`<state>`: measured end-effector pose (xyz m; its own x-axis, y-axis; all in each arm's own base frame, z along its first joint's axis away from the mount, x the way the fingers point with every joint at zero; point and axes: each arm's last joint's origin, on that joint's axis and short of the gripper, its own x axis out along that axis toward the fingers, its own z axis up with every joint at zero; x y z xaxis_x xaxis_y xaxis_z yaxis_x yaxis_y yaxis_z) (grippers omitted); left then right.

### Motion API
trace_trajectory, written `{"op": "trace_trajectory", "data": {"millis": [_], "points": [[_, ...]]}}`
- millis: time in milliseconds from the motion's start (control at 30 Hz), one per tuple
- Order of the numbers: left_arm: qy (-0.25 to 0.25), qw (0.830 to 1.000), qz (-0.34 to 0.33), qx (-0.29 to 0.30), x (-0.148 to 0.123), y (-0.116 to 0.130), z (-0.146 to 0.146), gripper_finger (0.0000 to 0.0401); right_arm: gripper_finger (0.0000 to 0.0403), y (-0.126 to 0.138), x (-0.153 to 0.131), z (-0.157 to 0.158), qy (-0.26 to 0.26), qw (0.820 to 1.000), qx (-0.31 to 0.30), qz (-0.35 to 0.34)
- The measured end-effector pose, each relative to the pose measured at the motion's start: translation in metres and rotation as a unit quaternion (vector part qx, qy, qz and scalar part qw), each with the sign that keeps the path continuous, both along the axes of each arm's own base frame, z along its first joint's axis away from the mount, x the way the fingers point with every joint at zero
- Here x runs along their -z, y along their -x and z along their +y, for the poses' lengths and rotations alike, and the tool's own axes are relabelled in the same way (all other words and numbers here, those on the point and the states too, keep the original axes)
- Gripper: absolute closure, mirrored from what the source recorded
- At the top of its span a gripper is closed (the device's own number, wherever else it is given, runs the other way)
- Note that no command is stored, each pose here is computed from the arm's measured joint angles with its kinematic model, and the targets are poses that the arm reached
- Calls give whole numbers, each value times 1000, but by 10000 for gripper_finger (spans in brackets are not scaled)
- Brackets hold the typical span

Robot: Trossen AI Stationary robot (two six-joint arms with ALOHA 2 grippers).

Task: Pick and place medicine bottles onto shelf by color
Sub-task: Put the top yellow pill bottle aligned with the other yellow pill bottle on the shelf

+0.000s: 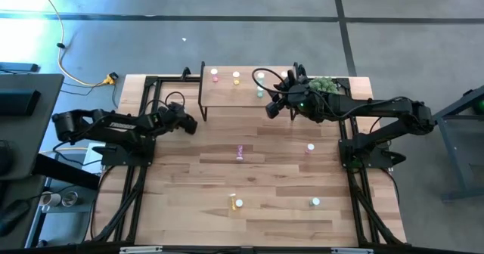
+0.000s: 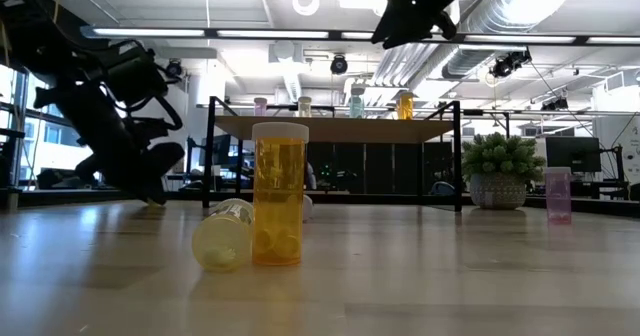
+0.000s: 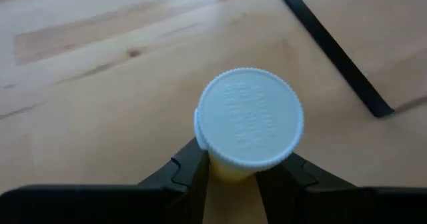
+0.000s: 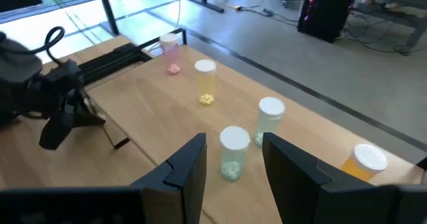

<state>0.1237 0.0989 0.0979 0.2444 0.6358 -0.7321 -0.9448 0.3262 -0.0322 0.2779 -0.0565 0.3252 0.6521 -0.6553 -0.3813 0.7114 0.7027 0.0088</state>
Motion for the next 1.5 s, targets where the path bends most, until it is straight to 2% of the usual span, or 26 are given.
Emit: {"op": "trace_trajectory", "data": {"millis": [367,667,933,1067,1233,1500], "points": [[18,998,55,16,-49,-5,4,304,265,1,2,0,-3,1000,-3,11],[-11,996,83,3,-106,-7,7,304,265,2,3,0,-4,1000,-3,20],[-36,996,79,30,-161,-9,9,304,265,1,4,1,-8,999,-28,28],[-40,995,62,62,-188,-11,7,304,265,0,4,3,-17,998,-50,27],[-47,988,23,144,-215,-19,-1,304,265,-1,5,4,-30,995,-87,28],[-41,959,-38,277,-225,-39,-22,304,265,-4,6,10,-59,980,-188,27]]}}
